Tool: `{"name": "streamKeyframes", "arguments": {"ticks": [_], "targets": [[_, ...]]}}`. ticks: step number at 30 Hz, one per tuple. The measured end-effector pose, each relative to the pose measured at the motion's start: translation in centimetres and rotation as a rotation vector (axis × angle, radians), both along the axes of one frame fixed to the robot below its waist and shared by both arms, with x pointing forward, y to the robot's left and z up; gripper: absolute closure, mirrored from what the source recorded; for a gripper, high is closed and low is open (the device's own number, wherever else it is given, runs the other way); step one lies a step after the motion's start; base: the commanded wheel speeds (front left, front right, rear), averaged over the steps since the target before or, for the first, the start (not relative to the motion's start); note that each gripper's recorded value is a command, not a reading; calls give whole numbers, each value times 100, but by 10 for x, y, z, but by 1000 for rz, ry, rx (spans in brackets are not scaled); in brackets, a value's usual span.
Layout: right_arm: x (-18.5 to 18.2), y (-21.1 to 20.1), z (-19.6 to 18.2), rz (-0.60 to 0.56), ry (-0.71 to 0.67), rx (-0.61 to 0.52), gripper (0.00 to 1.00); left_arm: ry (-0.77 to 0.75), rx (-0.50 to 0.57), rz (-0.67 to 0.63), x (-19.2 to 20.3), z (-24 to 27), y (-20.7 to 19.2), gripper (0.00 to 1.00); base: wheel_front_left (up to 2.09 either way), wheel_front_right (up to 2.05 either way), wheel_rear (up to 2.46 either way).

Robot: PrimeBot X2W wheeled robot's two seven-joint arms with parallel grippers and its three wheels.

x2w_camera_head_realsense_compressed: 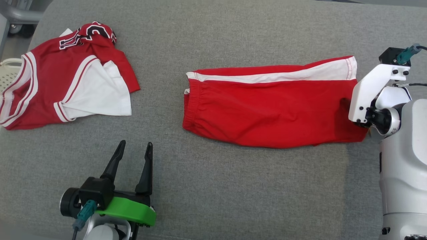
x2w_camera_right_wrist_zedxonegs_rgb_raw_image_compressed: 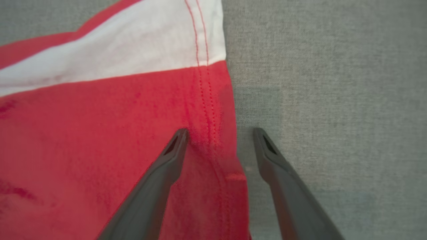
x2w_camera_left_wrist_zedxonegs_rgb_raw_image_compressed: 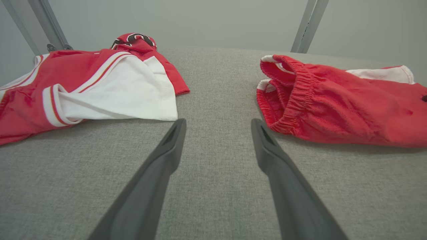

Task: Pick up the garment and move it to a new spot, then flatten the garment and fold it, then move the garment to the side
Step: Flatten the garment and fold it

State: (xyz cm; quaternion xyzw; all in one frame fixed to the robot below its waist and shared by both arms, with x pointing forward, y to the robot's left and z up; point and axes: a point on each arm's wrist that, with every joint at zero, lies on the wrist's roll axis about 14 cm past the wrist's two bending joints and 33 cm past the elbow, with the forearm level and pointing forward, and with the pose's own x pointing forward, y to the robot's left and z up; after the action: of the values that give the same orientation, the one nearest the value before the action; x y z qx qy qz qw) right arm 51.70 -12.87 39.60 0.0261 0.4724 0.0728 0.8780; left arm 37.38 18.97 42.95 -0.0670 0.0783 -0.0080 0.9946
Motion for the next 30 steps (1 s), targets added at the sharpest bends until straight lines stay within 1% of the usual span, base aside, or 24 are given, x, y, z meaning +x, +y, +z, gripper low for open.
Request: {"name": "streamKeyframes", "arguments": {"ticks": [2, 10, 11, 12, 13, 16, 20, 25, 30], "targets": [[-1, 5, -7, 9, 33, 9, 0, 7, 3, 3, 1, -2, 1, 0, 0, 0, 0], [1, 31, -14, 76, 70, 50, 0, 23, 1, 16, 1, -7, 4, 0, 0, 0, 0], [2, 33, -13, 81, 71, 52, 30, 25, 2, 15, 0, -8, 4, 0, 0, 0, 0], [2, 35, -13, 86, 70, 54, 90, 27, 1, 15, 0, -9, 4, 0, 0, 0, 0], [2, 37, -13, 94, 69, 51, 100, 27, 0, 15, 0, -9, 4, 0, 0, 0, 0], [1, 41, -11, 105, 64, 47, 100, 25, 1, 15, 0, -8, 4, 0, 0, 0, 0], [4, 28, -8, 86, 47, 15, 100, 25, 0, 17, -1, -8, 4, 0, 0, 0, 0], [6, -4, -2, 36, 28, -47, 100, 16, 3, 7, -1, -5, 2, 0, 0, 0, 0], [8, -42, 13, -10, -7, -125, 100, 6, 0, -3, -3, -1, -1, 0, 0, 0, 0]]}}
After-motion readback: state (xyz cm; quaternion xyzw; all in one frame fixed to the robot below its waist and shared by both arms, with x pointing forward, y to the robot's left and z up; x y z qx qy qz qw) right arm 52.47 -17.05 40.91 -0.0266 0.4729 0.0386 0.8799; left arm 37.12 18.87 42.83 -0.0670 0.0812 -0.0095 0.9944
